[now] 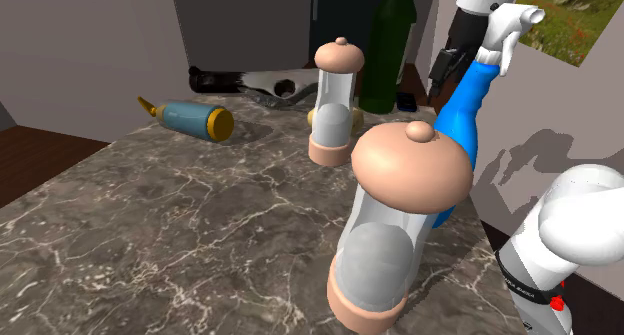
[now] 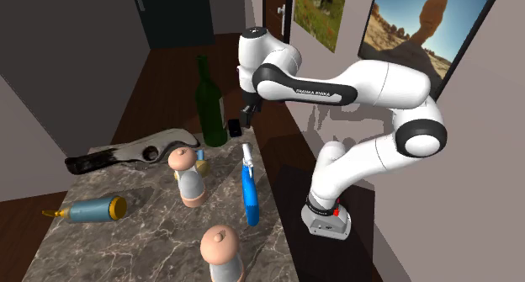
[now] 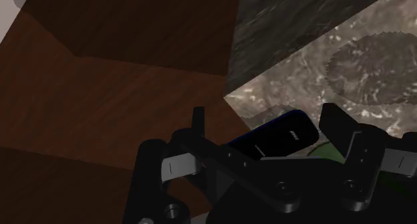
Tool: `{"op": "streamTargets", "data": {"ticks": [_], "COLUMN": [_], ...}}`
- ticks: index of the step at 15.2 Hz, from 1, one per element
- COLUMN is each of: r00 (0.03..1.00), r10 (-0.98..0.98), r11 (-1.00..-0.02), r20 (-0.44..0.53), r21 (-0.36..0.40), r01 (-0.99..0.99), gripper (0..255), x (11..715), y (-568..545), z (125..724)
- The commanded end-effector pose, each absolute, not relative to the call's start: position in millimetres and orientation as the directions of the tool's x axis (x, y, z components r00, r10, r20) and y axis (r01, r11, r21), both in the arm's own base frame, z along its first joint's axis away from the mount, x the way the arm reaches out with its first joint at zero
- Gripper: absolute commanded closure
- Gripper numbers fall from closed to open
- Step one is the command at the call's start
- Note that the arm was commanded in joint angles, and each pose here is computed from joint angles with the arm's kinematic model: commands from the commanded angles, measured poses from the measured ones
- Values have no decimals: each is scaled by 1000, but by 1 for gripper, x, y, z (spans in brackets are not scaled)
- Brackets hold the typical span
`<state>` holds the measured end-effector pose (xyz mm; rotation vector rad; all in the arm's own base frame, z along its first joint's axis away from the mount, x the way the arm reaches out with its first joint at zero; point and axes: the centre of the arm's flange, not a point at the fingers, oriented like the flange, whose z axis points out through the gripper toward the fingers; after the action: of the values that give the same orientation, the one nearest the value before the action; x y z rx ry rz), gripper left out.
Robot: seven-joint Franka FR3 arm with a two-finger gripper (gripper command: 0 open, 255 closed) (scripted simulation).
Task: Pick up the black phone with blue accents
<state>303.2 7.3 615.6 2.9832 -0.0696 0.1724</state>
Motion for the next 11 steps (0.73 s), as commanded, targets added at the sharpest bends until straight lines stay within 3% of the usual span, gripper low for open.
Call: {"op": "streamTargets", "data": {"ticks": [1,4,7,8,11], "r00": [992,904,681,639,639], "r10": [-37,-415,-730,-767,-767], "r11": [-987,-902,-681,-640,-640], "r20": [118,104,65,58,58], "r21": [149,82,25,18,18], "r01": [-55,-424,-732,-768,-768], "gripper": [0,0,0,0,0], "x": [303,348,392,398,398], "y": [7,13,2,-1,-1], "z": [616,609,603,602,586]}}
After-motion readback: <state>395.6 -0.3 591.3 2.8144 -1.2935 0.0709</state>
